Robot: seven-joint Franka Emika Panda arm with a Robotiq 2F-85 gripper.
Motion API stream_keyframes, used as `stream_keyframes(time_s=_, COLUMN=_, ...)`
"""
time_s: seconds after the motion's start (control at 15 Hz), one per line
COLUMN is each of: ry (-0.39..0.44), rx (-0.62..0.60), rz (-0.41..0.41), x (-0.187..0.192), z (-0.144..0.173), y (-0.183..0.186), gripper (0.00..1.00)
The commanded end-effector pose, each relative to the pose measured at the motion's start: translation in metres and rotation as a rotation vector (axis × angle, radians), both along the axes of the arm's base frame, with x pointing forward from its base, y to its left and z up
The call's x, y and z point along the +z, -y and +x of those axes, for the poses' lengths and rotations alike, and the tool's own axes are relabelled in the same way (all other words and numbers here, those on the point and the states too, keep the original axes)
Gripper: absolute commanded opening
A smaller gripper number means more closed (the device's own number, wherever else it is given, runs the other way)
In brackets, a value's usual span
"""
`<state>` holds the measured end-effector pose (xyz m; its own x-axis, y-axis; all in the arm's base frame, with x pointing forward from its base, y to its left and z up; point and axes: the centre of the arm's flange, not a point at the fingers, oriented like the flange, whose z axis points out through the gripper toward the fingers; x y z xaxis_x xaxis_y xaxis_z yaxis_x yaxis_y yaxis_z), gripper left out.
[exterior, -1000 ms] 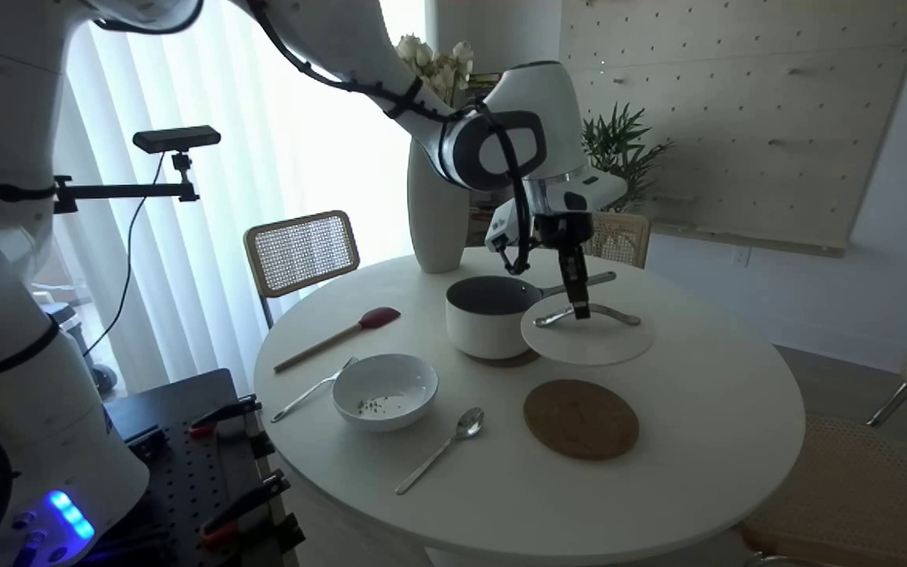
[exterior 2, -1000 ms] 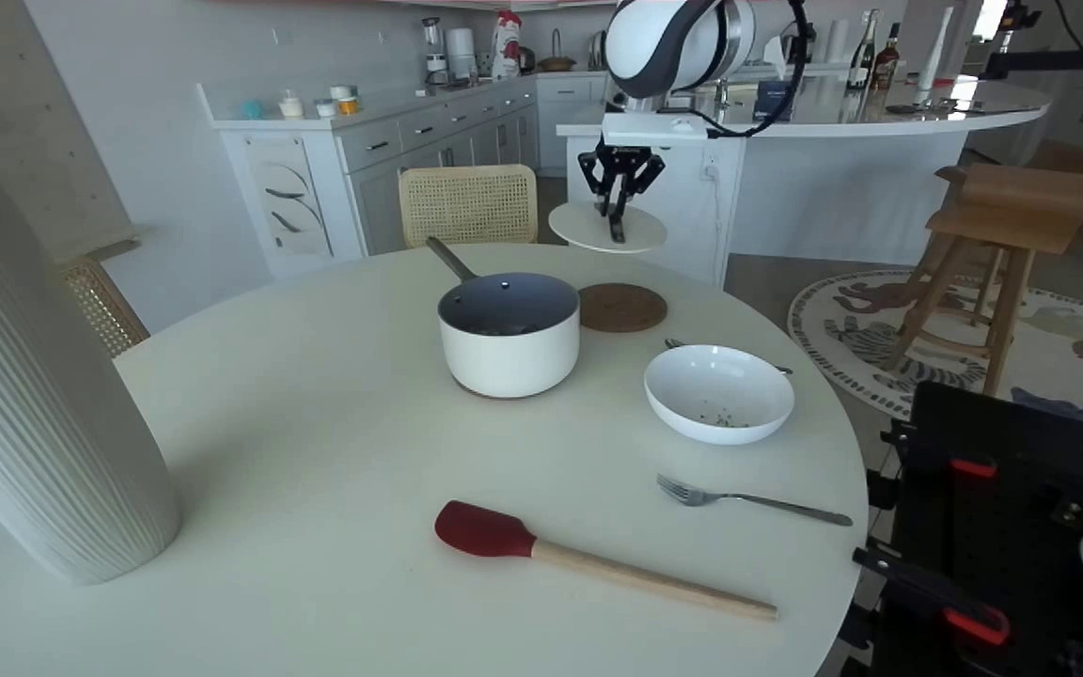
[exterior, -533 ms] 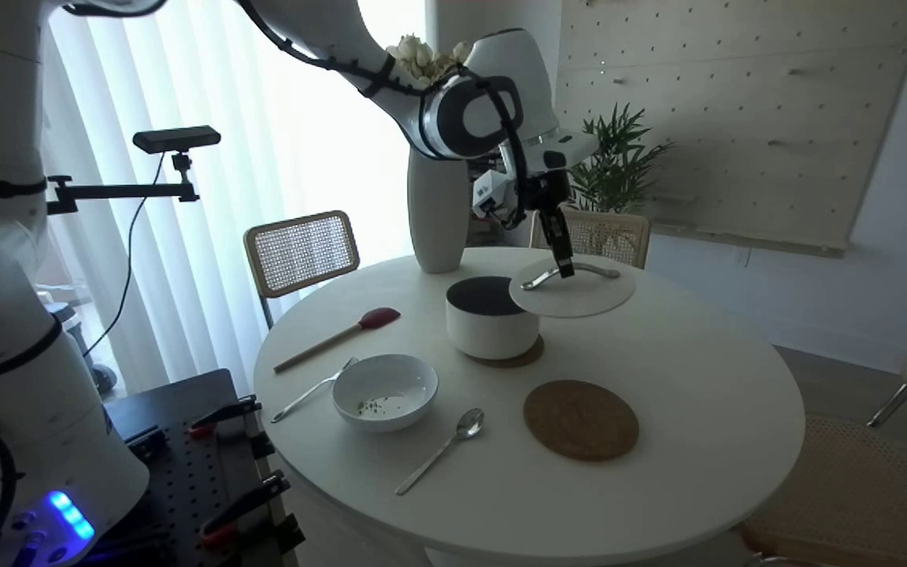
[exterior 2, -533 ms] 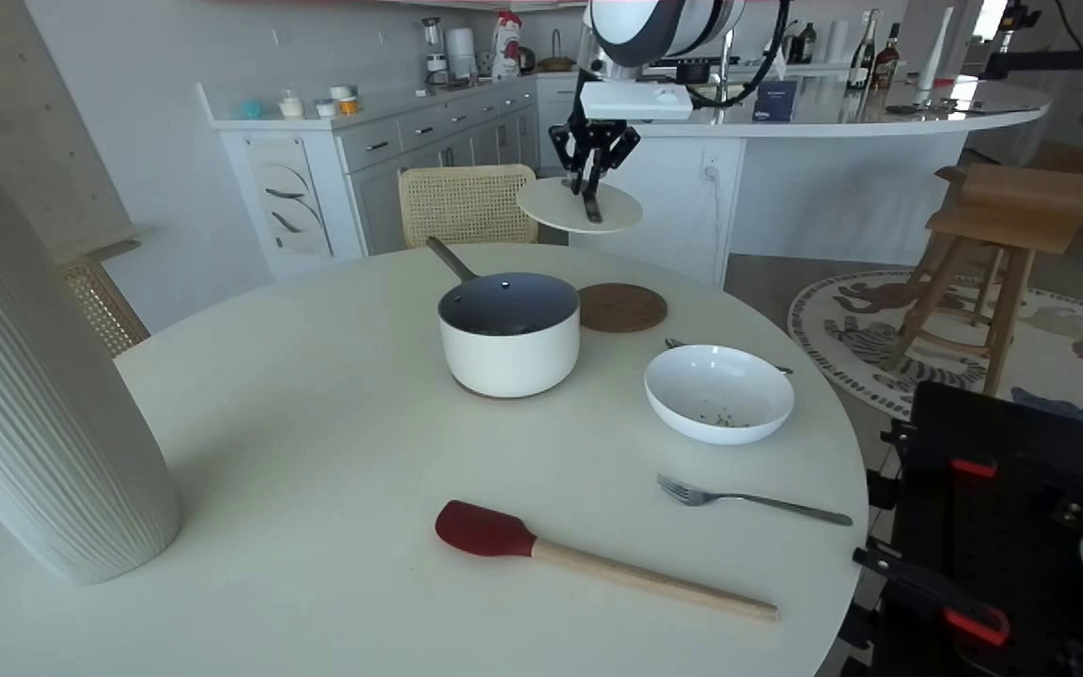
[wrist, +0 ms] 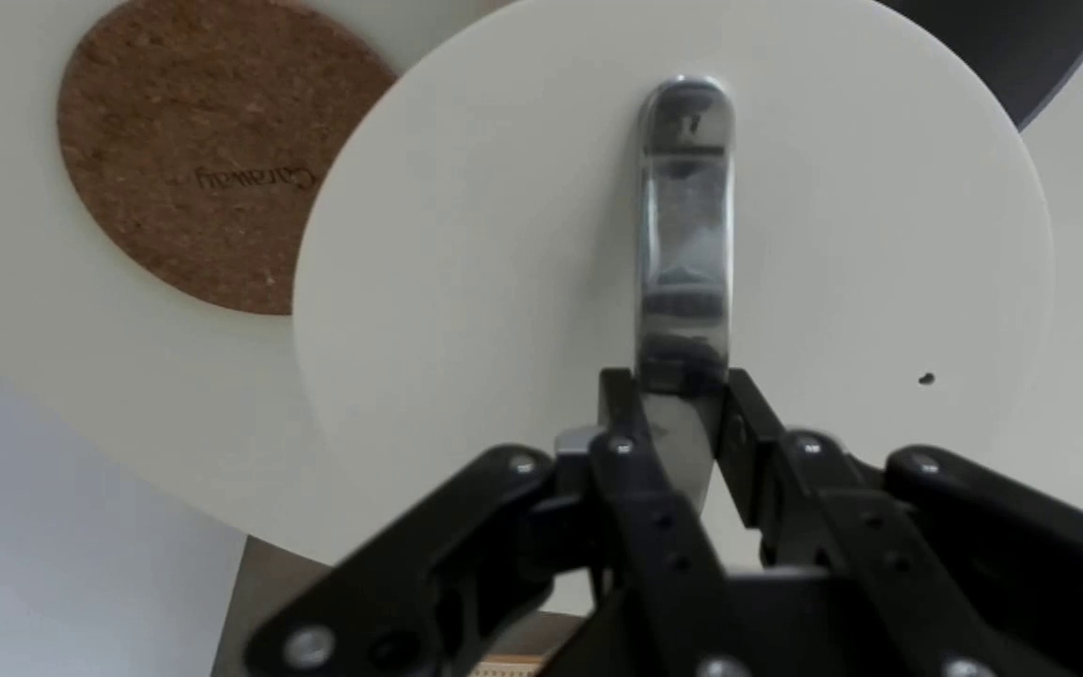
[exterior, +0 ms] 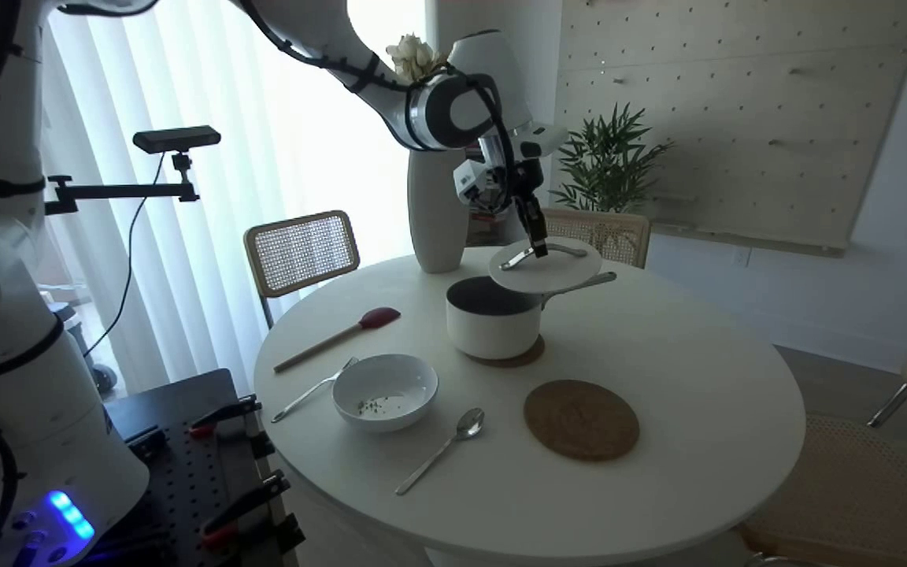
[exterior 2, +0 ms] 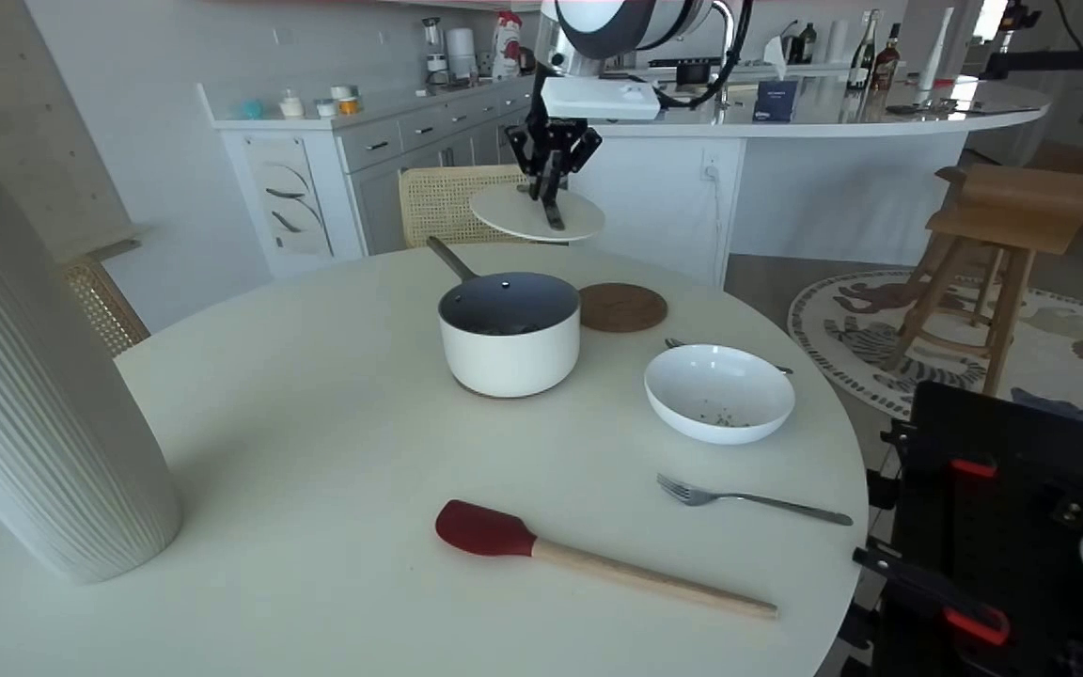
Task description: Take the broccoli from the white bowl and put it in the white pot then take the wooden spatula out of the pot and put it on the table then put the white lid on the pot
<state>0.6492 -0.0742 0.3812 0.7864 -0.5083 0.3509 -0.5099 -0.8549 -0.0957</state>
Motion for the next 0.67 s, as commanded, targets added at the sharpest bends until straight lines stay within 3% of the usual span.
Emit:
stream_keyframes(time_s=0.0, ry=-0.006, rx=0.069, rz=0.005, x=0.014, z=0.016, y=-0.026, gripper=0.06)
stream_keyframes(time_s=0.6, ry=-0.122, rx=0.237, rz=0.047, x=-0.004, z=0.031, y=-0.06, gripper=0.06)
